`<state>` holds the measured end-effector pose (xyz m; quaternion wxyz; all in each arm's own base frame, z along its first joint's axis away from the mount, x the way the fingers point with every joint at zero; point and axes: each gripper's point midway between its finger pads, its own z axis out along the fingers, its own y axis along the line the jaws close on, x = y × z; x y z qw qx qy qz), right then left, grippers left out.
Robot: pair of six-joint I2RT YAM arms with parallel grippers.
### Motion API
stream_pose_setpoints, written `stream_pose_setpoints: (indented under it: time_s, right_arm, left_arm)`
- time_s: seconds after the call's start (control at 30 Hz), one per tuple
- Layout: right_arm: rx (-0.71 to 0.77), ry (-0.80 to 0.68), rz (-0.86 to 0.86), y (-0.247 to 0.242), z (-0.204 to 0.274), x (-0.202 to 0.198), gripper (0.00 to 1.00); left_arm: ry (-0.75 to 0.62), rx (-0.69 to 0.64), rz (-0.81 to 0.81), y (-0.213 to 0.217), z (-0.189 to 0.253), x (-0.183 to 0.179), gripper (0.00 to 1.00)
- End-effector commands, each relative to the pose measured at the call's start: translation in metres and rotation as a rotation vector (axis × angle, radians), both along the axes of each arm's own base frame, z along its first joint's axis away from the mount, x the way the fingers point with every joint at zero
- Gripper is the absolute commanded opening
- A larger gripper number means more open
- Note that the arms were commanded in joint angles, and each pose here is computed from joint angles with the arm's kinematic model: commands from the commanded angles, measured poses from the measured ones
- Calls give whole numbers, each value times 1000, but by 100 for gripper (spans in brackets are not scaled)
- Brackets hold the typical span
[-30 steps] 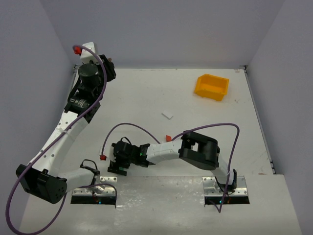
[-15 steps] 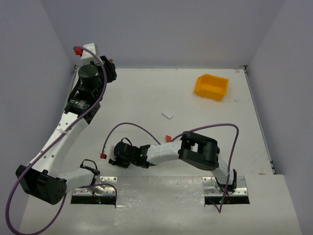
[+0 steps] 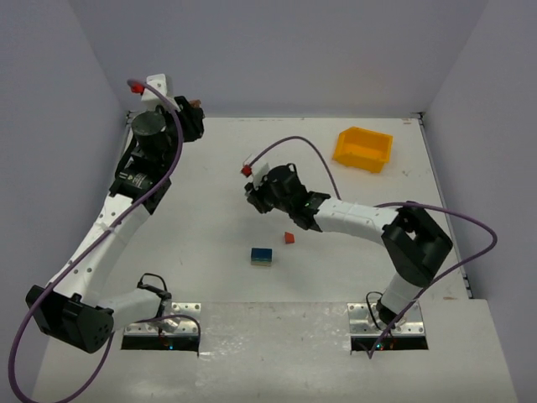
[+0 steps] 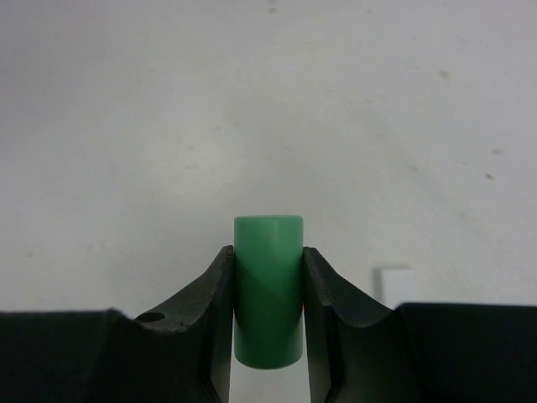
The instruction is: Build the wood block tower
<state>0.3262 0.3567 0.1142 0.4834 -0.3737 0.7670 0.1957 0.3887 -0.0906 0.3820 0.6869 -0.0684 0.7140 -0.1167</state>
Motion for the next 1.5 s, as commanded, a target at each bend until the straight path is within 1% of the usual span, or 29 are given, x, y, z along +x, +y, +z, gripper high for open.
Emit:
stream_pose_setpoints:
  time_s: [0.0,0.07,0.17,0.27,0.33,0.47,0.57,0.63,0.73,0.8,0.9,1.0,1.1,1.13,1.2,1.33,1.4,1.47]
  right_arm:
    - [-47,79,-179,-51,-30,17,6]
    - [-49,153,-294,-83,-45,31,6]
    - [-45,244,-424,-113,-63,41,6]
    - [-93,227,-560,-139,-73,48,7]
    - [-109,229,-609,-148,-78,50,8]
    - [-169,235,-766,-176,-88,54,10]
    - [-168,267,-814,-182,-98,53,12]
    - [-146,303,-824,-178,-106,51,14]
    - [-133,346,-801,-172,-114,46,19]
    - [-132,358,-795,-170,-117,44,27]
    - [-119,370,-784,-169,-116,41,34]
    - [-92,374,-757,-163,-110,41,48]
    - [-82,362,-743,-161,-101,42,58]
    - [-76,355,-735,-160,-96,43,61]
    - [-68,348,-722,-158,-91,43,62]
    - [-31,338,-666,-149,-74,42,67]
    - [-10,332,-635,-147,-63,37,72]
    - [8,310,-631,-151,-51,32,76]
  left_arm:
    - [-60,16,-155,-29,12,4,0]
    - [-87,25,-254,-47,17,6,0]
    - [-79,17,-317,-61,15,11,0]
    - [-85,16,-392,-75,16,13,0]
    - [-91,29,-445,-84,14,13,0]
    - [-92,67,-618,-114,0,12,0]
    - [-96,115,-752,-138,-6,12,0]
    - [-106,148,-867,-160,-10,5,0]
    - [-134,224,-976,-178,-20,-2,0]
    - [-104,258,-1023,-184,-30,-9,0]
    - [-70,289,-1048,-189,-43,-17,0]
    - [-61,307,-1083,-197,-51,-26,0]
    - [-40,322,-1108,-200,-58,-29,0]
    - [-30,326,-1123,-201,-61,-31,0]
    - [-18,336,-1144,-203,-64,-34,0]
    - [25,377,-1183,-206,-76,-40,0]
    - [43,420,-1187,-202,-85,-41,0]
    - [37,461,-1208,-199,-90,-47,0]
